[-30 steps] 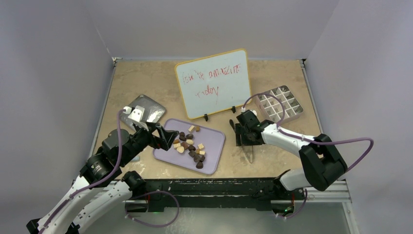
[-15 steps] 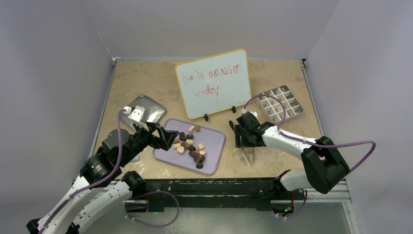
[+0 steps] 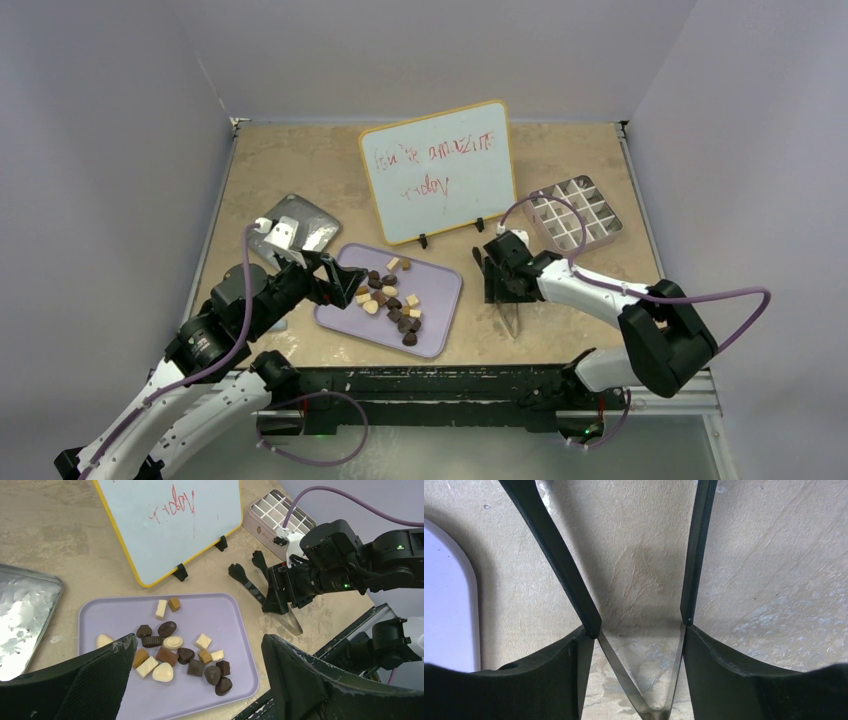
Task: Pack the chocolate
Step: Pick up the clamp at the center of the board.
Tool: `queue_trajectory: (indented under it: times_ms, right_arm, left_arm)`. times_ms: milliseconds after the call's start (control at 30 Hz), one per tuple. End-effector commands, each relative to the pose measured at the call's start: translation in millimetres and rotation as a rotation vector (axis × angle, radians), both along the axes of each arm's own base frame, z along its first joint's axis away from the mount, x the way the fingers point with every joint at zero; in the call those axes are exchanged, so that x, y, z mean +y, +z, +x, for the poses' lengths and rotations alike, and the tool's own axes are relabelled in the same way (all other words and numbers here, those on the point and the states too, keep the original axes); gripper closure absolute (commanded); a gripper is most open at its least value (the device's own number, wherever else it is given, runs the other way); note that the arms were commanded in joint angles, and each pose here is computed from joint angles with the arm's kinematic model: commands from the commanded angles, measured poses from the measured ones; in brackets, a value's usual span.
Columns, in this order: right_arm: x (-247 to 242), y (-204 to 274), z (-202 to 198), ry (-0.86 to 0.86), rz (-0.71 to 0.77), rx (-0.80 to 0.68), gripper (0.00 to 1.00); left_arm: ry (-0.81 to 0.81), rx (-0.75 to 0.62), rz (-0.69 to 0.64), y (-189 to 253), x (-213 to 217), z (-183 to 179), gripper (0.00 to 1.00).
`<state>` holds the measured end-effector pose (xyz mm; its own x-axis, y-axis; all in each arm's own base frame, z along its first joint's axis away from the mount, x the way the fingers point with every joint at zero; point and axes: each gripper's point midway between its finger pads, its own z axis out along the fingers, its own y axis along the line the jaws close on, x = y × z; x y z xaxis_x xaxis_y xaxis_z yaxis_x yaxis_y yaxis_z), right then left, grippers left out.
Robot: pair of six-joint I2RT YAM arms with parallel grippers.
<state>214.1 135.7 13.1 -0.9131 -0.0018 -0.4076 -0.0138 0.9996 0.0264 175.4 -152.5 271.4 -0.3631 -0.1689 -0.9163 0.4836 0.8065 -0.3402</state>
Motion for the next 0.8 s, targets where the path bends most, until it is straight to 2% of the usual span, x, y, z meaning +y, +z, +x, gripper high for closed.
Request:
queue_trajectory:
  times_ms: [0, 67, 200, 767]
  right_arm:
    - [-17.4, -10.8, -20.6, -0.018, -0.077, 0.066, 0.36]
    - [-17.9, -10.3, -22.1, -0.022, -0.08, 0.062, 0.35]
    - [-19.0, -7.5, -23.2, -0.033, -0.078, 0.05, 0.24]
    - [-17.8, -10.5, -25.7, -0.031, -0.082, 0.061, 0.29]
  left_arm:
    - [-0.01, -0.032, -0.008, 5.8, -1.7, 0.7, 0.07]
    - [-0.008, -0.031, -0.01, 5.5, -1.3, 0.7, 0.07]
    - [-0.007, -0.029, -0.008, 5.2, -1.5, 1.1, 0.07]
    - [-0.005, -0.023, -0.007, 4.0, -2.2, 2.0, 0.07]
